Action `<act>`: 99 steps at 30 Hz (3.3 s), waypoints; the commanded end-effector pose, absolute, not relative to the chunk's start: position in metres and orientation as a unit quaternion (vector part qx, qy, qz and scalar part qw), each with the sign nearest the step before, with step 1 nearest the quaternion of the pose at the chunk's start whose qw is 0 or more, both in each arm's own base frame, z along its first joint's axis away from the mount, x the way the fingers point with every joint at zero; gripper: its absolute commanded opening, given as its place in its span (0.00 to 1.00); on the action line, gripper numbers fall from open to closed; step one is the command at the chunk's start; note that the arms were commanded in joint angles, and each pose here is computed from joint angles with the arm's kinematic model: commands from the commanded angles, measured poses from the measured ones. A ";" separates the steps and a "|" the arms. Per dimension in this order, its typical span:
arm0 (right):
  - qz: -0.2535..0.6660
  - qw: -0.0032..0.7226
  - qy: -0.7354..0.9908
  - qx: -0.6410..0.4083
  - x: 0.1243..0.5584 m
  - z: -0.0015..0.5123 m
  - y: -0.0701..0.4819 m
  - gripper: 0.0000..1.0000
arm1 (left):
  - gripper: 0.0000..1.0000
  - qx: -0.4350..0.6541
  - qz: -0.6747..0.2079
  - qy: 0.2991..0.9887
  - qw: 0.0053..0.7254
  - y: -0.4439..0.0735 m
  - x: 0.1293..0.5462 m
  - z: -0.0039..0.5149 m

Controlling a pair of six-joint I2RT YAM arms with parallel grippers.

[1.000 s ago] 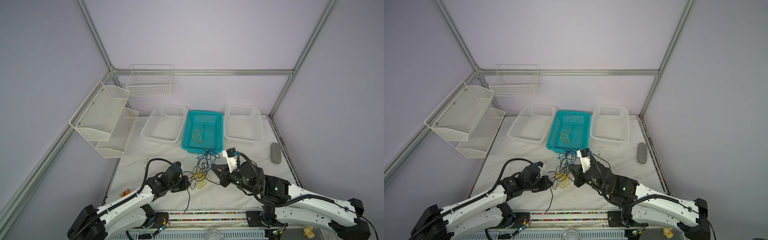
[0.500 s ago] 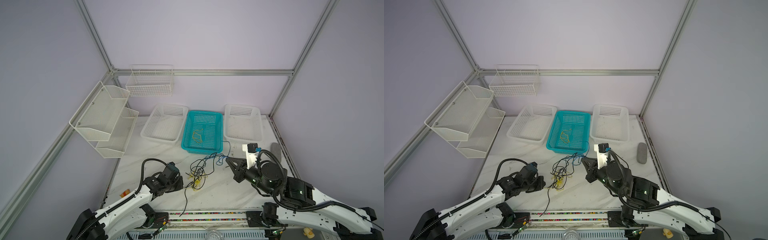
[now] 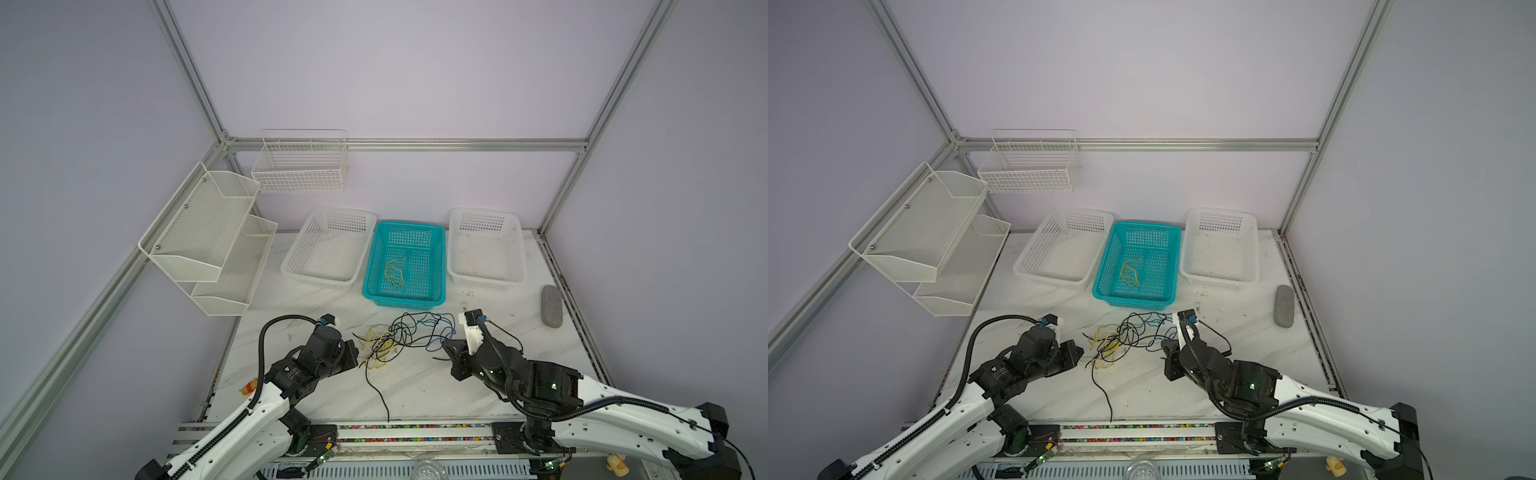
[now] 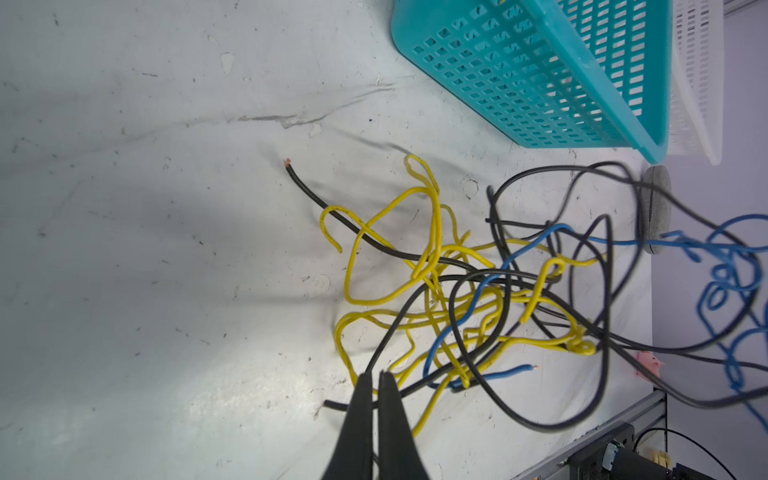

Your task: Untangle the cables

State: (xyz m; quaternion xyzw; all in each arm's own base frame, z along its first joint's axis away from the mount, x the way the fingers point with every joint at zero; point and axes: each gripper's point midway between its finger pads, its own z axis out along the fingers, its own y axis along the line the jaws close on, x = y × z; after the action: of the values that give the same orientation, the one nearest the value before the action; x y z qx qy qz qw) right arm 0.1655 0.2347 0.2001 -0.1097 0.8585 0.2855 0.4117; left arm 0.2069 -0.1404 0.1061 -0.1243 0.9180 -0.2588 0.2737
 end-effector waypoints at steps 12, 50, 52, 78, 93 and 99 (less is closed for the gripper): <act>0.345 0.392 0.842 -0.134 0.160 0.221 0.273 0.48 | 0.00 -0.118 -0.300 0.886 0.334 -0.154 0.234 0.151; 0.128 0.434 0.863 -0.225 0.218 0.171 0.285 0.67 | 0.00 -0.100 -0.300 0.890 0.328 -0.155 0.228 0.150; 0.138 0.414 0.865 -0.246 0.213 0.162 0.293 0.68 | 0.00 -0.099 -0.299 0.890 0.329 -0.154 0.228 0.150; 0.192 0.366 0.862 -0.292 0.198 0.153 0.326 0.30 | 0.00 -0.097 -0.290 0.893 0.329 -0.151 0.225 0.144; 0.268 0.372 0.841 -0.287 0.190 0.194 0.334 0.00 | 0.00 -0.094 -0.282 0.895 0.332 -0.147 0.223 0.140; 0.327 0.430 0.796 -0.273 0.194 0.275 0.339 0.00 | 0.00 -0.096 -0.278 0.898 0.327 -0.146 0.221 0.131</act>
State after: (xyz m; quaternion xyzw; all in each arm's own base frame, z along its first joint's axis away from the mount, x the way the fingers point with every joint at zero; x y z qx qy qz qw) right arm 0.1904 0.3328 0.2017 -0.2864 0.8396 0.2708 0.3738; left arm 0.2140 -0.1454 0.1184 -0.0997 0.9083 -0.2716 0.3021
